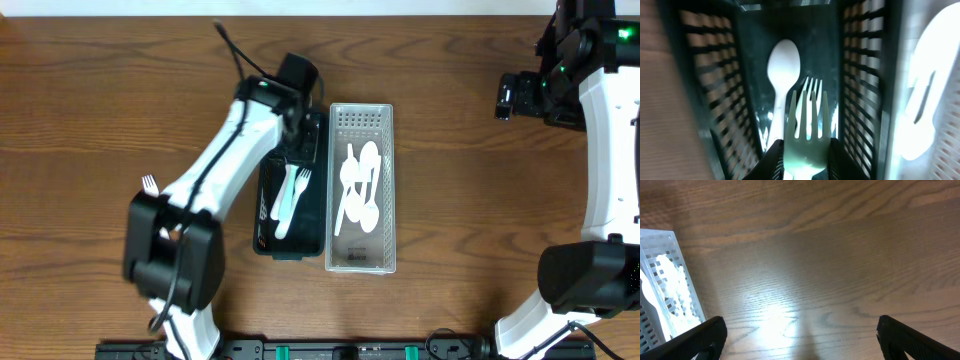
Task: Pack container
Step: 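Place the fork into the black basket with the left gripper, then move the left gripper back and grasp the last white fork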
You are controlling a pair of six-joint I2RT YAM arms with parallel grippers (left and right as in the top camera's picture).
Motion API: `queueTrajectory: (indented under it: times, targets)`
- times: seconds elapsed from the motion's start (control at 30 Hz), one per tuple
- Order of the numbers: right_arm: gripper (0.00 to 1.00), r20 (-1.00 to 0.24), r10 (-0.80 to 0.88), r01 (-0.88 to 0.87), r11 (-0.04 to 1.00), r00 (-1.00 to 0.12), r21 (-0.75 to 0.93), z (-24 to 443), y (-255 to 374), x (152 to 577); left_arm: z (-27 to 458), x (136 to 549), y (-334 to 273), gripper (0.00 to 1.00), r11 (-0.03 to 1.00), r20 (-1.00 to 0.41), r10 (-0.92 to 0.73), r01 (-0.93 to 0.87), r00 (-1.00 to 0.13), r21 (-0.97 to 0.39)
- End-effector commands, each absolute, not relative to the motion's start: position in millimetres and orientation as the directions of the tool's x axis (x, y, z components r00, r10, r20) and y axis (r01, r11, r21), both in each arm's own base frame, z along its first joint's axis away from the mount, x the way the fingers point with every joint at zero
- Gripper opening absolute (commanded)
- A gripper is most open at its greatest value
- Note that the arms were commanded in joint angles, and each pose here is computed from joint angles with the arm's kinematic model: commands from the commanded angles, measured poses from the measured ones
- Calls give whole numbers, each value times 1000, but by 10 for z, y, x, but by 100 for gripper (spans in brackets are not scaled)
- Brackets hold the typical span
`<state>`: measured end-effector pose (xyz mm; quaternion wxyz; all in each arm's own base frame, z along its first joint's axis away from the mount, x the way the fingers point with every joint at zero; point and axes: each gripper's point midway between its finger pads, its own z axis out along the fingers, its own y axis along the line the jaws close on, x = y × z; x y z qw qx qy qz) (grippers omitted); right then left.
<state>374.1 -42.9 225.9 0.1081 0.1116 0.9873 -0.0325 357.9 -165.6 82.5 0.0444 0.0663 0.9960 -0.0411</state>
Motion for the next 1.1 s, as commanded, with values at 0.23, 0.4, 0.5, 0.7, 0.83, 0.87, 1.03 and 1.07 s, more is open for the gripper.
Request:
queueTrajectory:
  times: [0.23, 0.4, 0.5, 0.7, 0.83, 0.87, 1.03, 1.07]
  targets:
    - [99, -200, 171, 187, 981, -965, -60, 2217, -459, 3718, 300, 3445, -1597, 23, 992, 59, 127, 125, -990, -27]
    - [99, -199, 164, 179, 982, -966, -61, 2217, -459, 3718, 523, 3550, -1522, 37, 984, -16, 176, 176, -984, 19]
    - [99, -200, 158, 173, 983, -967, -62, 2217, -459, 3720, 822, 3618, -1450, 38, 976, -86, 212, 208, -973, 60]
    - [99, -199, 156, 172, 983, -967, -63, 2217, -459, 3719, 1694, 3637, -1368, 58, 976, -307, 216, 210, -927, 50]
    - [99, -199, 156, 171, 983, -968, -63, 2217, -459, 3718, 2202, 3559, -1011, 68, 986, -423, 163, 132, -892, 101]
    - [99, -198, 153, 169, 984, -968, -63, 2217, -459, 3717, 2295, 3521, -904, 70, 989, -438, 143, 107, -887, 107]
    - [99, -198, 146, 161, 985, -969, -65, 2217, -459, 3718, 2610, 3284, -210, 86, 991, -477, -60, -110, -877, 78]
    - [99, -198, 146, 161, 985, -969, -65, 2217, -459, 3717, 2630, 3241, -61, 86, 985, -475, -100, -155, -874, 77]
